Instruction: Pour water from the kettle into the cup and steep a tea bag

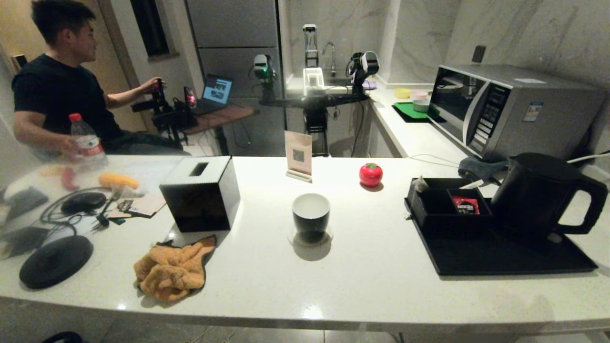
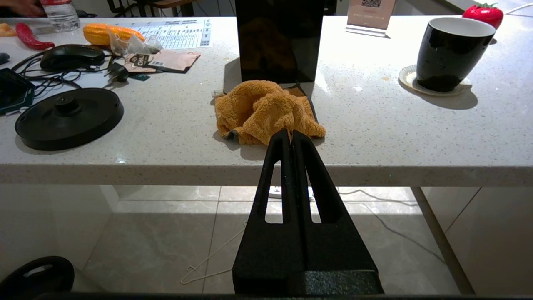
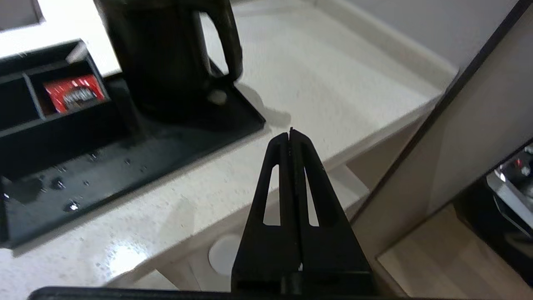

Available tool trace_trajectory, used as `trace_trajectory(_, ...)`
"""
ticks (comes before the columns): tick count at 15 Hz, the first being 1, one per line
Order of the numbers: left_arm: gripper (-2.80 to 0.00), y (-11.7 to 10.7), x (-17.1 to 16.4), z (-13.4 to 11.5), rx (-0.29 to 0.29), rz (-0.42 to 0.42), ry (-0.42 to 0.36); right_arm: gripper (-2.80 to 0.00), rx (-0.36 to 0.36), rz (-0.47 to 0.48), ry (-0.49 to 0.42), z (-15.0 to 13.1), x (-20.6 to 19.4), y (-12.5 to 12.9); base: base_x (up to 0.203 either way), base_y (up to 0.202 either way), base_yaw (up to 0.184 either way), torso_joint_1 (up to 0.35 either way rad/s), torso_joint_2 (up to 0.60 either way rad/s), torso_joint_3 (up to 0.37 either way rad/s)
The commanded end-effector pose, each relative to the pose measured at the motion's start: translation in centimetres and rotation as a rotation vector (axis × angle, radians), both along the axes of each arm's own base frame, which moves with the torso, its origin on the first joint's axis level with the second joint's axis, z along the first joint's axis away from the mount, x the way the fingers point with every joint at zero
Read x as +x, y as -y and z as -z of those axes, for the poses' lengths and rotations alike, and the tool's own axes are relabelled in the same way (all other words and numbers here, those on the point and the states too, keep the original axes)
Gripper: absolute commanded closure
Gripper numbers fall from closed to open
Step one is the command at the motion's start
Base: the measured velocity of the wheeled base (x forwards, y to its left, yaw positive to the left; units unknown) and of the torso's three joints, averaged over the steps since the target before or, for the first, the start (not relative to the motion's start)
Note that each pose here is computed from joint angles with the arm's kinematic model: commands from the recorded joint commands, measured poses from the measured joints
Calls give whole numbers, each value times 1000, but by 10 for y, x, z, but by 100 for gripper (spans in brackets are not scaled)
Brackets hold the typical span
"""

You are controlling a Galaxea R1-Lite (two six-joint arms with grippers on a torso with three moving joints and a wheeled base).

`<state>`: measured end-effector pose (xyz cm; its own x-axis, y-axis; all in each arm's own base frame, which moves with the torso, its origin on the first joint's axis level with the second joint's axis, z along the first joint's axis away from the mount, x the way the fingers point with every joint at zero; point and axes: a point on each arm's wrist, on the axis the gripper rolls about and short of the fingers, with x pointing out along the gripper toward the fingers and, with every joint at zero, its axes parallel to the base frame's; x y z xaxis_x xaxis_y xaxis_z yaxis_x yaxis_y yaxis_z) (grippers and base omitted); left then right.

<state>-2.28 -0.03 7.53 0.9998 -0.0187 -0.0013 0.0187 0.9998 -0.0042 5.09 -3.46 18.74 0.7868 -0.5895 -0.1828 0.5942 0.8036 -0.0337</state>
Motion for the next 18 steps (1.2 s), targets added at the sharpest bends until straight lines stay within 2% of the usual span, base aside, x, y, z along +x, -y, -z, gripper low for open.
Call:
trace_trajectory(1,0,0,0,0,0,0,0,0,45,4,-71,8,11,8,0,0,0,0,0,0)
trace_trajectory(8,0,0,0,0,0,0,0,0,107,-1,-157,29,50,32,0,0,0,0,0,0)
trace_trajectory(9,0,0,0,0,0,0,0,-280,113,-1,-165,33,57,37,0,0,0,0,0,0)
trace_trajectory(18,0,0,0,0,0,0,0,-280,108,-21,-149,60,110,69,0,0,0,0,0,0)
